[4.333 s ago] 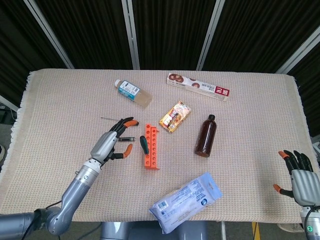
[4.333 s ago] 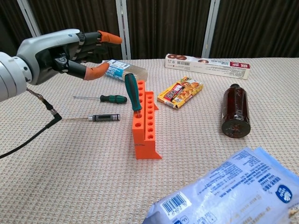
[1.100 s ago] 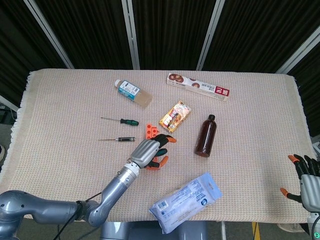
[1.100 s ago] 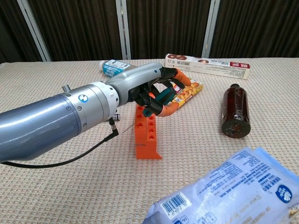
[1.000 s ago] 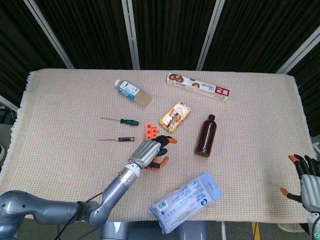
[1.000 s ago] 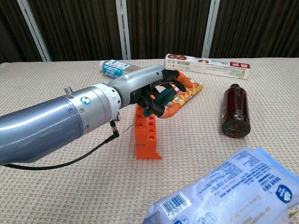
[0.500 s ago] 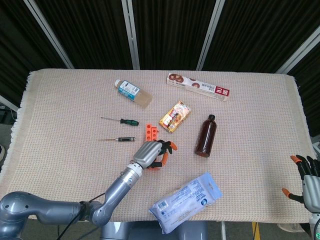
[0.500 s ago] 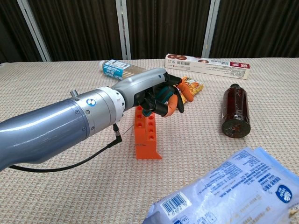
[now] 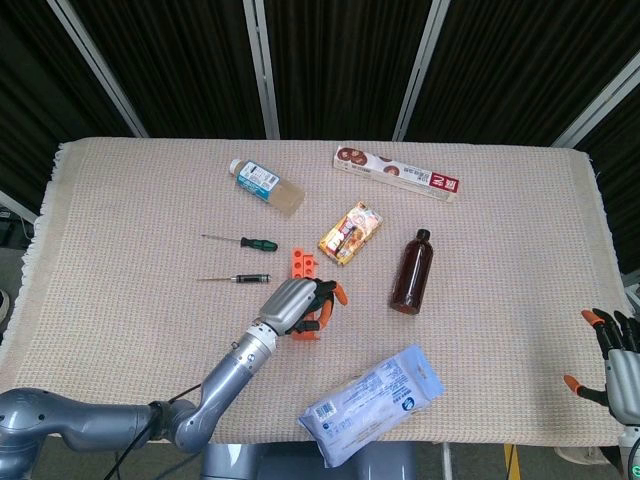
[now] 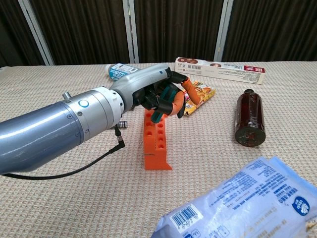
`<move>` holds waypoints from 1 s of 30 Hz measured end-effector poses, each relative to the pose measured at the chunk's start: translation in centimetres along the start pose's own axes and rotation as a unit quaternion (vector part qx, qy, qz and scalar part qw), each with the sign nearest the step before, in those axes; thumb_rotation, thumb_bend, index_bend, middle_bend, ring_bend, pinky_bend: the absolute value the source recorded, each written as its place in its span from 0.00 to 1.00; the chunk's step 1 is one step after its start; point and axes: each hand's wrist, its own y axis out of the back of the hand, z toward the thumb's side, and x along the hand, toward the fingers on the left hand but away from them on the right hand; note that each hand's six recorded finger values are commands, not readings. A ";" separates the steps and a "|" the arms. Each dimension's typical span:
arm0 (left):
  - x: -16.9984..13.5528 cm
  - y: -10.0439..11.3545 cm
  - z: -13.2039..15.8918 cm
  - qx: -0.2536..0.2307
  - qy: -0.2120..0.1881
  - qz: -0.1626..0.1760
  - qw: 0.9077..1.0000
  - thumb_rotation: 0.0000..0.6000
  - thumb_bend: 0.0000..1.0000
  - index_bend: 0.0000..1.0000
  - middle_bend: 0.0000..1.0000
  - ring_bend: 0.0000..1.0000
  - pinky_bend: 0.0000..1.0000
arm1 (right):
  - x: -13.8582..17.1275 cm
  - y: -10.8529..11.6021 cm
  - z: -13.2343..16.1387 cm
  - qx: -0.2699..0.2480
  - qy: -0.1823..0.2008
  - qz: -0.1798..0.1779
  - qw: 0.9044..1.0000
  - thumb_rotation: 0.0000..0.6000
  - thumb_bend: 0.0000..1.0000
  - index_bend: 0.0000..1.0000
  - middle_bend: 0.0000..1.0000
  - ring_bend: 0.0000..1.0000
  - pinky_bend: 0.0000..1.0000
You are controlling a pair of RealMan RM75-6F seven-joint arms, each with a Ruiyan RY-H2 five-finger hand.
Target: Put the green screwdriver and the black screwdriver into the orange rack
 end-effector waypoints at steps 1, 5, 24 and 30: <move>-0.1 0.1 0.0 -0.002 -0.003 0.000 1.000 1.00 0.91 0.43 0.62 0.39 0.36 | 0.0 0.0 0.0 0.000 0.000 0.000 1.000 1.00 0.00 0.14 0.11 0.00 0.03; -0.6 0.4 0.1 -0.006 -0.016 0.000 1.000 1.00 0.91 0.43 0.62 0.39 0.35 | 0.0 0.0 0.0 0.001 0.000 0.000 1.000 1.00 0.00 0.14 0.11 0.00 0.03; -2.0 0.8 -1.1 -0.092 -0.038 0.014 0.995 1.00 0.90 0.42 0.60 0.39 0.15 | -0.4 -0.2 0.1 0.000 -0.001 0.003 1.000 1.00 0.00 0.14 0.11 0.00 0.03; -2.2 0.7 -1.9 -0.134 -0.038 0.018 0.990 1.00 0.90 0.43 0.60 0.39 0.13 | -0.5 -0.2 0.2 0.000 0.000 0.005 1.000 1.00 0.00 0.14 0.11 0.00 0.03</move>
